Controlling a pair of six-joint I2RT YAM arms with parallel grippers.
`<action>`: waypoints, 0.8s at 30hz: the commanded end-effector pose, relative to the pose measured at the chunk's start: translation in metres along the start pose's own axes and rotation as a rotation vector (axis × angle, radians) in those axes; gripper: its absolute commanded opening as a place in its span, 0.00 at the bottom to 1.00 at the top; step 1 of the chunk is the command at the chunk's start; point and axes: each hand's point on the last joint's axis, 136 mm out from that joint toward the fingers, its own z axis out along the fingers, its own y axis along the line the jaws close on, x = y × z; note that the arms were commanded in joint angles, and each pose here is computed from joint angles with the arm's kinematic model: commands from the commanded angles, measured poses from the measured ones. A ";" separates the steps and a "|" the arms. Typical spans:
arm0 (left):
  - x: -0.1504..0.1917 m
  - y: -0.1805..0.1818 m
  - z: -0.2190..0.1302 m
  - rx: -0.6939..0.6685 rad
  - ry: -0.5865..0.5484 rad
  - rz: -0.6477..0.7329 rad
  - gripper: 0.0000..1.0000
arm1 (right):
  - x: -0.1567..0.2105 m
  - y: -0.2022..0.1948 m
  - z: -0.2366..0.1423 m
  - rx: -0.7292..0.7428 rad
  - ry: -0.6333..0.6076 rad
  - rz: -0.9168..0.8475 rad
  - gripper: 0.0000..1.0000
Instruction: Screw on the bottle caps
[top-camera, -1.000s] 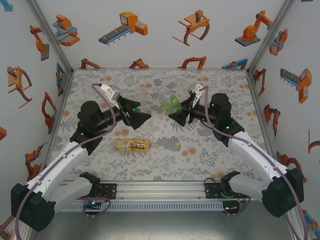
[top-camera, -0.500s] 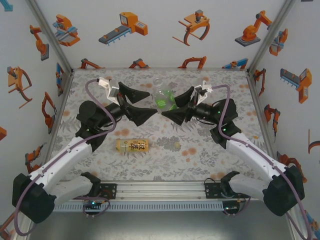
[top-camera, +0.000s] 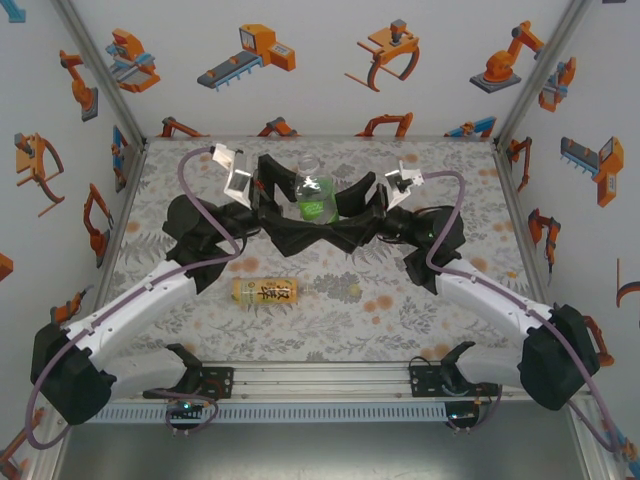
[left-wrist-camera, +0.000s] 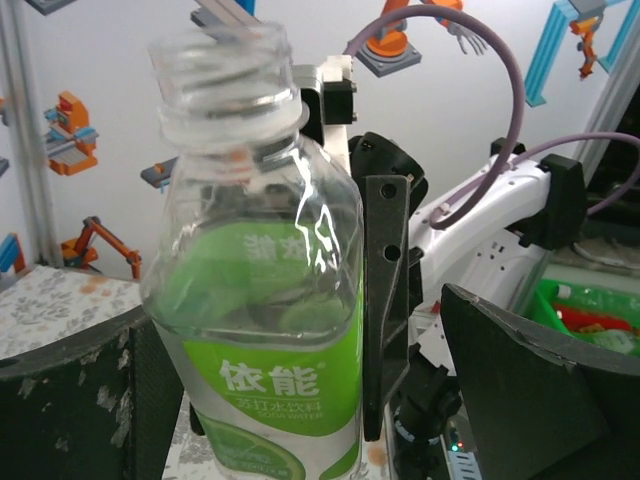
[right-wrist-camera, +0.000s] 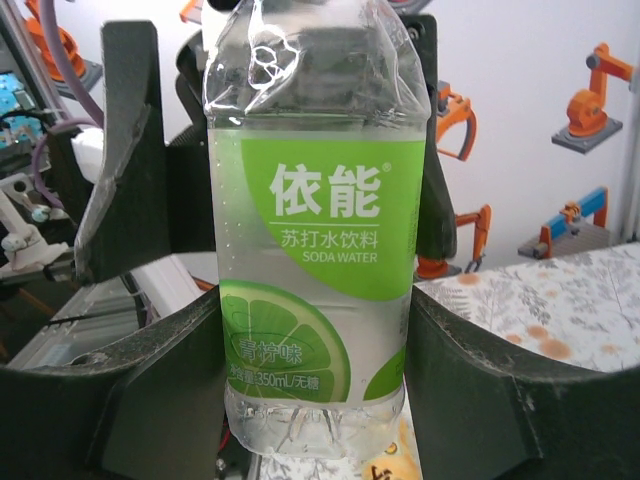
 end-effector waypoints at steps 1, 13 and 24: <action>-0.016 -0.021 0.003 0.074 -0.036 0.033 0.90 | -0.023 0.022 0.002 -0.064 -0.093 -0.046 0.00; -0.024 -0.031 0.004 0.077 -0.044 0.051 0.70 | -0.010 0.036 0.012 -0.103 -0.057 -0.043 0.00; -0.026 -0.035 0.003 0.083 -0.041 0.059 0.44 | -0.007 0.034 0.013 -0.093 -0.052 -0.040 0.00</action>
